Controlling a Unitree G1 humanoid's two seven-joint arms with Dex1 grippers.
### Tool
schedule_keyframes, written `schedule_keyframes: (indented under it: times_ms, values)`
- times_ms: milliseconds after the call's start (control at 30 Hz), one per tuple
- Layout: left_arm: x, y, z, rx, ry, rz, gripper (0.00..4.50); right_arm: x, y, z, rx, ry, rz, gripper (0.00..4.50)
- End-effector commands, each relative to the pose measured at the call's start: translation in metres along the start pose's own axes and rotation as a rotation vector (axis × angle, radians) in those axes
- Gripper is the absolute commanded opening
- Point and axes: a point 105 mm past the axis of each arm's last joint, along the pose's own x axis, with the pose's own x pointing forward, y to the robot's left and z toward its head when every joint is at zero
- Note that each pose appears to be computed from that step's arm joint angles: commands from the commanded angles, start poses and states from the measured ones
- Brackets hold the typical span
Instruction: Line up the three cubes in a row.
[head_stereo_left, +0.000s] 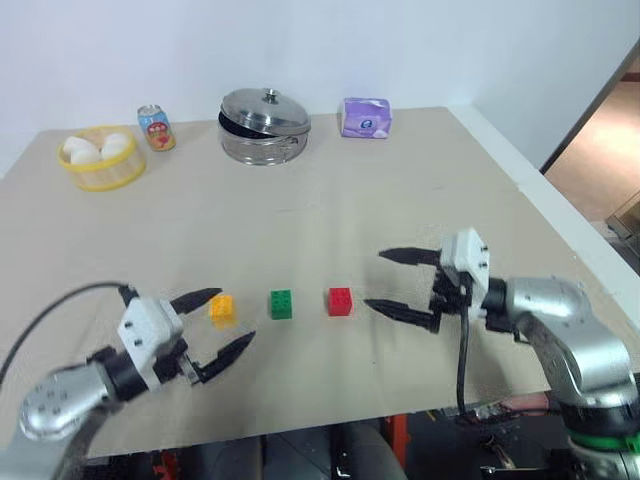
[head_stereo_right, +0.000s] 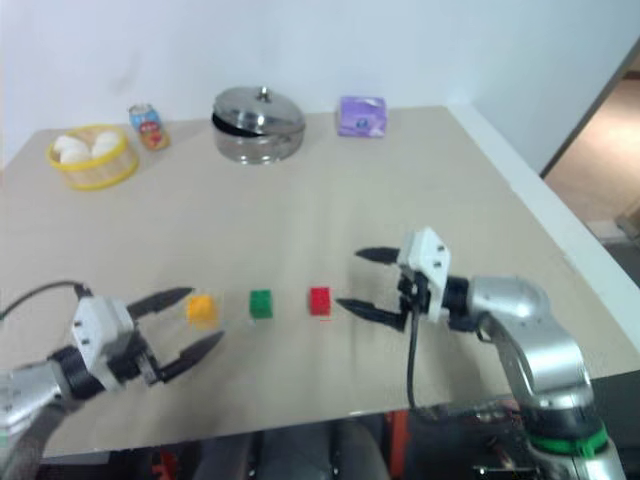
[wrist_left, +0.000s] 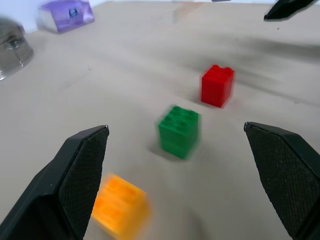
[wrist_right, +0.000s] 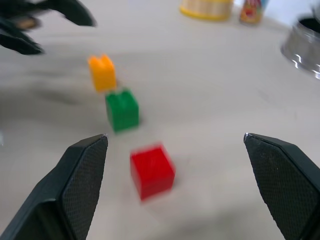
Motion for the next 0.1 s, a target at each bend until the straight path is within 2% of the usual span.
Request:
schedule_keyframes:
  times_ms: [33,100]
  values:
    - [0.0018,-0.0282,-0.0098,0.0,0.05,0.077,4.49,-0.0253,0.0143,0.0019,-0.033,0.002,-0.114,4.5]
    - [0.0041,-0.0368,-0.0134,0.009,0.06,0.019,4.49,-0.0304,0.0227,-0.0002,0.01,0.021,-0.097,4.5]
